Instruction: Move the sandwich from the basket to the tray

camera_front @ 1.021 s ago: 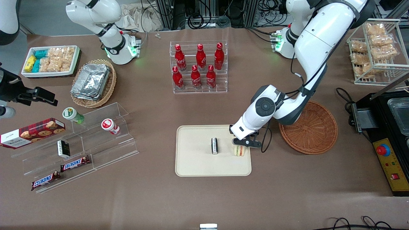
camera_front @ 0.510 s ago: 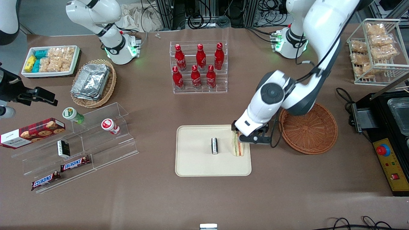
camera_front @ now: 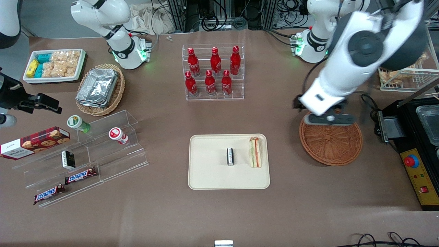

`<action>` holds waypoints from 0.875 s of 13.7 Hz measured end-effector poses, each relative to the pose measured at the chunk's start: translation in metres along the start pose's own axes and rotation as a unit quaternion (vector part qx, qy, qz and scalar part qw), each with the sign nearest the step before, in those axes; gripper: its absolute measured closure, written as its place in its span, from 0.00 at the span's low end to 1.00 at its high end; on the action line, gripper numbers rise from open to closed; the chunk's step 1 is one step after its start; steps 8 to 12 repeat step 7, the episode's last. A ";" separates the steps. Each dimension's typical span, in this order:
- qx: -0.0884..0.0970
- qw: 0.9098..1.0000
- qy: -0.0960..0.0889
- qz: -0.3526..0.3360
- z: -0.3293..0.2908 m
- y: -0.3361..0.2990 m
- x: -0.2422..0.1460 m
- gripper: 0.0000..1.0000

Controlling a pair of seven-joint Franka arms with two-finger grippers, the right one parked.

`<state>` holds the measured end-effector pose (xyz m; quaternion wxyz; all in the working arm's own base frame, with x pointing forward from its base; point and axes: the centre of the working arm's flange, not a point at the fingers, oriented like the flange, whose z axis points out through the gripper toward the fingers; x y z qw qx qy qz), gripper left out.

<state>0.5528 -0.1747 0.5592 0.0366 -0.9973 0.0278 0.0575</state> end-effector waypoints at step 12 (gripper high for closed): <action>-0.024 0.999 0.000 -0.025 -0.027 -0.128 -0.001 0.00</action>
